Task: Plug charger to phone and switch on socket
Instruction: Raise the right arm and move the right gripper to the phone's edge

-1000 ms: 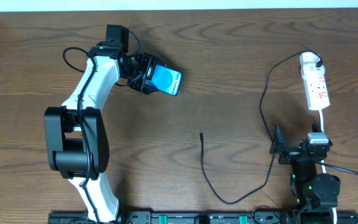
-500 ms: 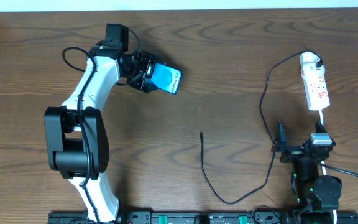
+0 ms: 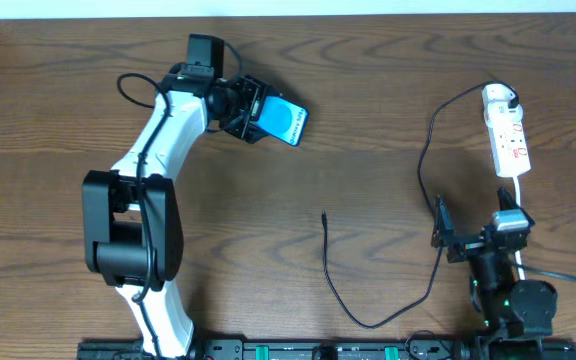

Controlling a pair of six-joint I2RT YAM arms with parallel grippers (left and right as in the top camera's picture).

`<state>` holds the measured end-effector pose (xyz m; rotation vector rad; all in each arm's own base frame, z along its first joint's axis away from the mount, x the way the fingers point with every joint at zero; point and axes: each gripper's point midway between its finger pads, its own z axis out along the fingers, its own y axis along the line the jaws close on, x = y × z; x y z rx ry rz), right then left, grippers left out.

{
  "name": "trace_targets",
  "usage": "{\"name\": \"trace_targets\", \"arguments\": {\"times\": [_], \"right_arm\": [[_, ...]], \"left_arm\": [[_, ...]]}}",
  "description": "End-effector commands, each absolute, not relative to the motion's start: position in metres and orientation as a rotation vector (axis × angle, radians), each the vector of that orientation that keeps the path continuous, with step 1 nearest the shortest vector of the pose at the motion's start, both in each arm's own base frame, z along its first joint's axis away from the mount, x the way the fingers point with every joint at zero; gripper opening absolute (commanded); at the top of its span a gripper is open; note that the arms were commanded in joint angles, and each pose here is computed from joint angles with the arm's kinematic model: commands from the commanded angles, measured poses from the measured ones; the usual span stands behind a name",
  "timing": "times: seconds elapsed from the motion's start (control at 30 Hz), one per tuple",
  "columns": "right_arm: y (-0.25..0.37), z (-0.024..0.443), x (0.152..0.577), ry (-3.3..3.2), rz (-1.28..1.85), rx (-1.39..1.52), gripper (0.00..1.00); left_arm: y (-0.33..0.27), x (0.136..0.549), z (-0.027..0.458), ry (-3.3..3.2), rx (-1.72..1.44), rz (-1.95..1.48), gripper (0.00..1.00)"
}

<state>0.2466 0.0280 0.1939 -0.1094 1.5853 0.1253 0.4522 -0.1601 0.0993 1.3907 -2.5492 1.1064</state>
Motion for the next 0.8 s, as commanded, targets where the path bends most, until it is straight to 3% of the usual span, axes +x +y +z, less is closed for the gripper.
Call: {"name": "trace_targets", "arguments": {"times": [0.0,0.27,0.5,0.77], "right_arm": [[0.033,0.232,0.248,1.565,0.129,-0.142,0.99],[0.051,0.262,0.284,1.756,0.291,-0.139,0.99],[0.107,0.279,0.322,1.923,0.744,-0.194,0.99],[0.147,0.26,0.346,1.989,1.101,-0.327,0.99]], "left_arm": [[-0.161,0.455,0.117,-2.532,1.424,1.153,0.07],[-0.16,0.456,0.118,-2.492,1.481,1.142,0.07],[-0.16,0.457,0.112,-2.445,1.626,1.069,0.07],[-0.171,0.453,0.11,-2.459,1.629,1.043,0.07]]}}
